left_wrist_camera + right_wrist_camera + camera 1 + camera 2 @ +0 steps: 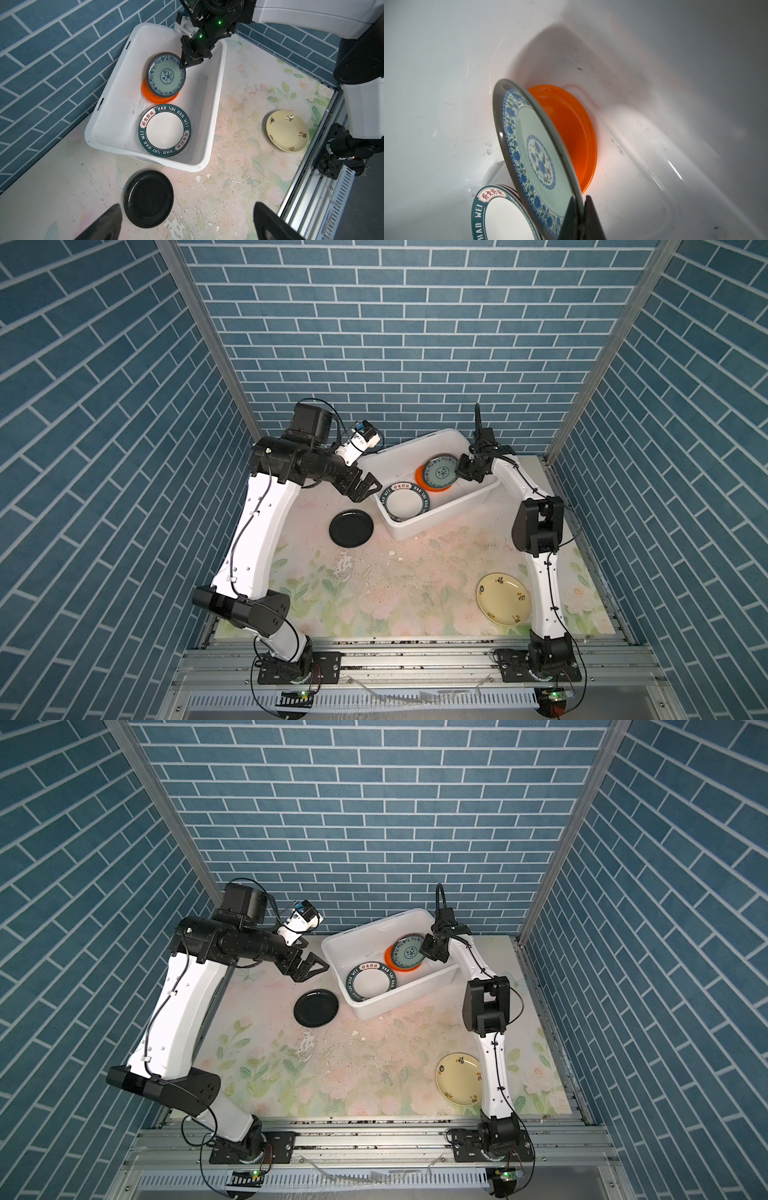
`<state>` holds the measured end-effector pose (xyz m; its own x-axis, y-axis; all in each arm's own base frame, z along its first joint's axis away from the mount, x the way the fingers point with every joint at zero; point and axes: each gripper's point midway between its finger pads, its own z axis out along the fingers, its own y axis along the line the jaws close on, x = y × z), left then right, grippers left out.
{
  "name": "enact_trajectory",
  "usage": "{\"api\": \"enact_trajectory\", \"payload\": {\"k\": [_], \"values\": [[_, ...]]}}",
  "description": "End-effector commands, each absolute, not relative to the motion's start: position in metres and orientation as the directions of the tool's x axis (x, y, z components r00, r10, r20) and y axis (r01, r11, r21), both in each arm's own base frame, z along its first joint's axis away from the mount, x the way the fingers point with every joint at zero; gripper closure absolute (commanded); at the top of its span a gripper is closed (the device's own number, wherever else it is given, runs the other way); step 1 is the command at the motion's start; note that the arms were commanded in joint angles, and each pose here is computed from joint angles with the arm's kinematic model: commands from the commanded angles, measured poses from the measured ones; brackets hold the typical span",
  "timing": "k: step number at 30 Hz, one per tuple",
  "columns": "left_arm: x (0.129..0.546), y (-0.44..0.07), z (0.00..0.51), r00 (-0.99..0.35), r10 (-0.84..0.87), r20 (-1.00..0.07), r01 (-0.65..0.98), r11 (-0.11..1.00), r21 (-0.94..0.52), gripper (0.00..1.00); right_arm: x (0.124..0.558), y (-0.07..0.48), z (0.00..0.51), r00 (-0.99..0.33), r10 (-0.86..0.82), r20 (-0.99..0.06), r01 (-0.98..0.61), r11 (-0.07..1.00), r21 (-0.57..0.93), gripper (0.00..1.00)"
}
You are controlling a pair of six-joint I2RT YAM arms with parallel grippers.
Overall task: Place the plates into the plastic bin on the countertop
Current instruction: 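Lower the blue-and-white plate onto the orange plate in the bin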
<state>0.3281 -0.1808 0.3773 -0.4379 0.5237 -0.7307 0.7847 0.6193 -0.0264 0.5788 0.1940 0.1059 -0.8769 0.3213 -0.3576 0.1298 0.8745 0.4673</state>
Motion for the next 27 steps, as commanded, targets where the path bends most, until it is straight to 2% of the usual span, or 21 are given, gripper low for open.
{"api": "enact_trajectory", "payload": {"k": [1, 27], "values": [[0.319, -0.179, 0.380, -0.432, 0.529, -0.731, 0.792, 0.609, -0.028, 0.00, 0.577, 0.199, 0.100, -0.883, 0.330, -0.335, 0.148, 0.872, 0.467, 0.97], [0.313, -0.179, 0.381, -0.432, 0.522, -0.736, 0.797, 0.603, -0.040, 0.00, 0.572, 0.209, 0.089, -0.894, 0.320, -0.313, 0.152, 0.875, 0.459, 0.93]]}}
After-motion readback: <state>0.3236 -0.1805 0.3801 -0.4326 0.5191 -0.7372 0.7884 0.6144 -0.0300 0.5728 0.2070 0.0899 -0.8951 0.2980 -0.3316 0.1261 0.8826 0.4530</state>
